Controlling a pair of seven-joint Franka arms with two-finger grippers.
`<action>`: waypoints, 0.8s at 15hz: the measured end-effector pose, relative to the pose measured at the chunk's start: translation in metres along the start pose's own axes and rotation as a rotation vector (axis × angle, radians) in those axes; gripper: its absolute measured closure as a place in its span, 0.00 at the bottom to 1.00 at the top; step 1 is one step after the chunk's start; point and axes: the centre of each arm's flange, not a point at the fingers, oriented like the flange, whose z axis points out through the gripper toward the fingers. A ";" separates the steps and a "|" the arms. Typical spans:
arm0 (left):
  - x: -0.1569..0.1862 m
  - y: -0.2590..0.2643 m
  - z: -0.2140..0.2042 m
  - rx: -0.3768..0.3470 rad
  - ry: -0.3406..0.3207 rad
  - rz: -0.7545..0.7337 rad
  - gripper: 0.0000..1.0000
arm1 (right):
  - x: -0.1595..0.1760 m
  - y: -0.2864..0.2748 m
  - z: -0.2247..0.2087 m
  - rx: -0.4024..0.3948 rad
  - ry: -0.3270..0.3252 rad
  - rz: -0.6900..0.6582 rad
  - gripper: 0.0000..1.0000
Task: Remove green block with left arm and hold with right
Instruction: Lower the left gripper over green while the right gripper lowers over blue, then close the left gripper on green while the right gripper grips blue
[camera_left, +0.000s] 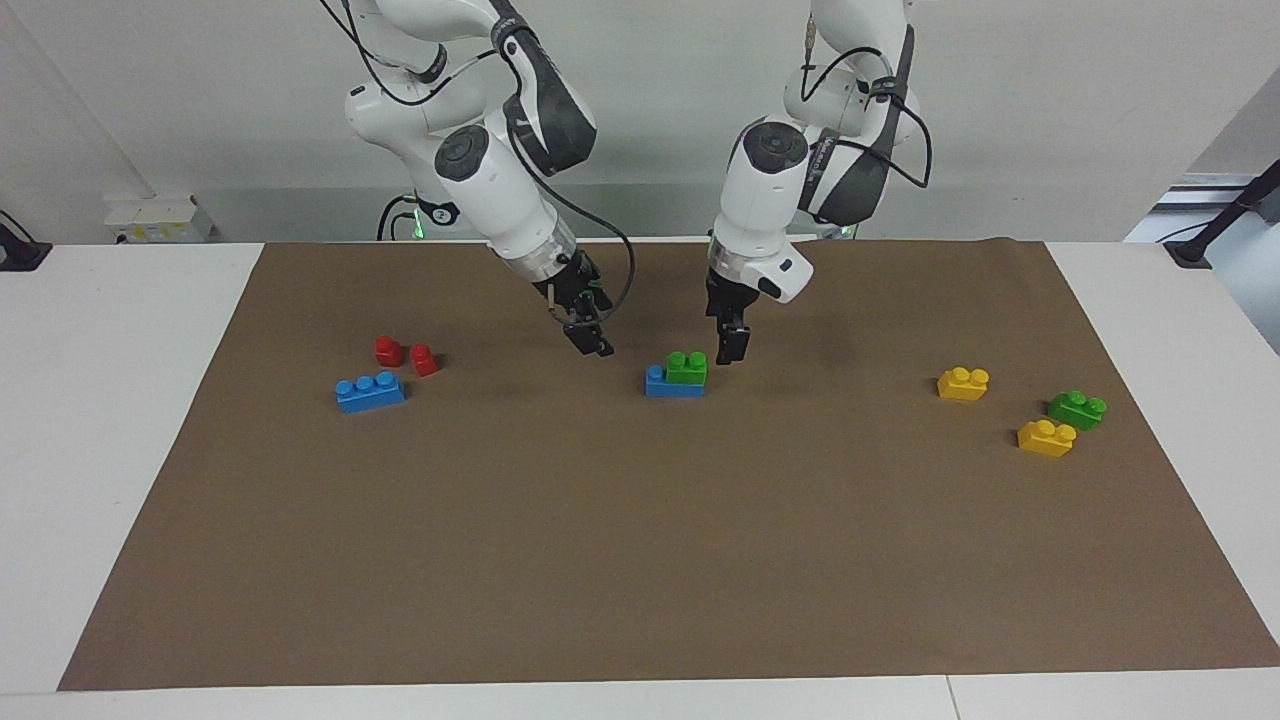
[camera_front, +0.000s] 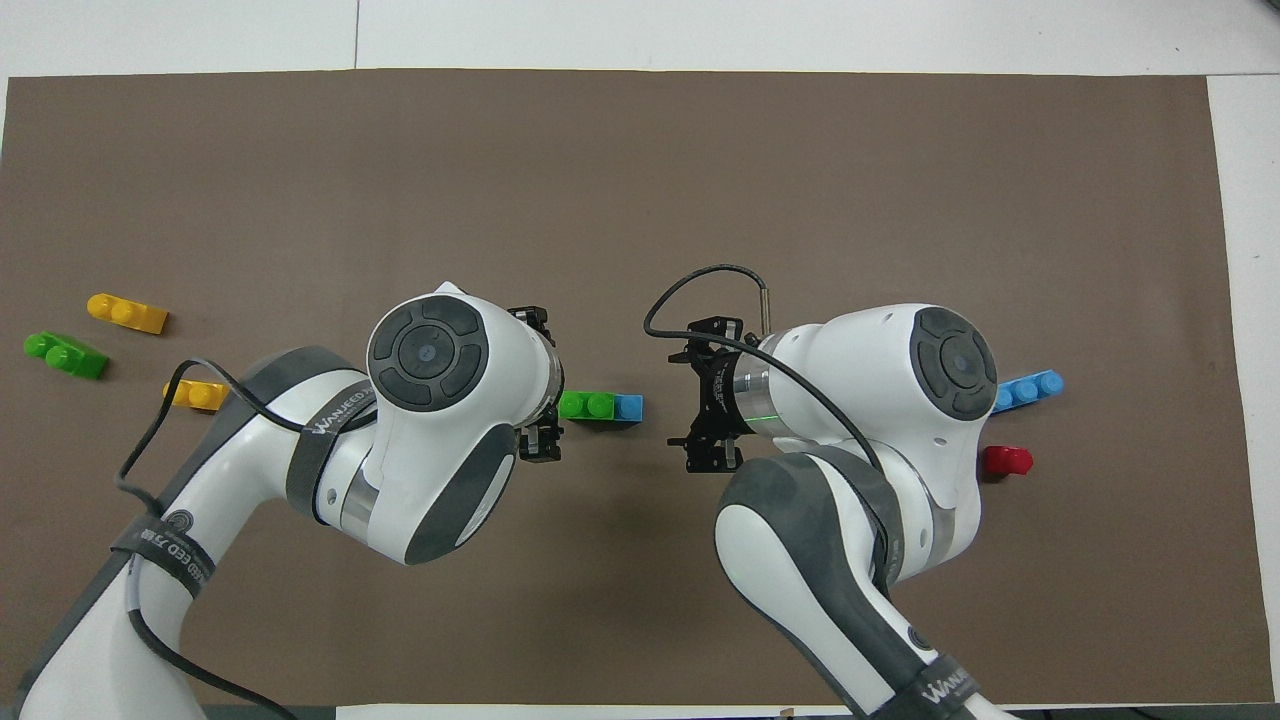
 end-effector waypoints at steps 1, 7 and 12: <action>0.000 0.001 0.003 -0.004 -0.002 -0.007 0.00 | -0.002 0.001 0.005 0.008 0.000 -0.003 0.10; -0.006 -0.009 0.030 0.003 0.003 -0.011 0.00 | 0.003 0.010 0.030 0.013 0.019 -0.037 0.10; -0.006 -0.018 0.043 0.011 0.010 -0.003 0.00 | 0.019 0.009 0.051 0.014 0.032 -0.024 0.10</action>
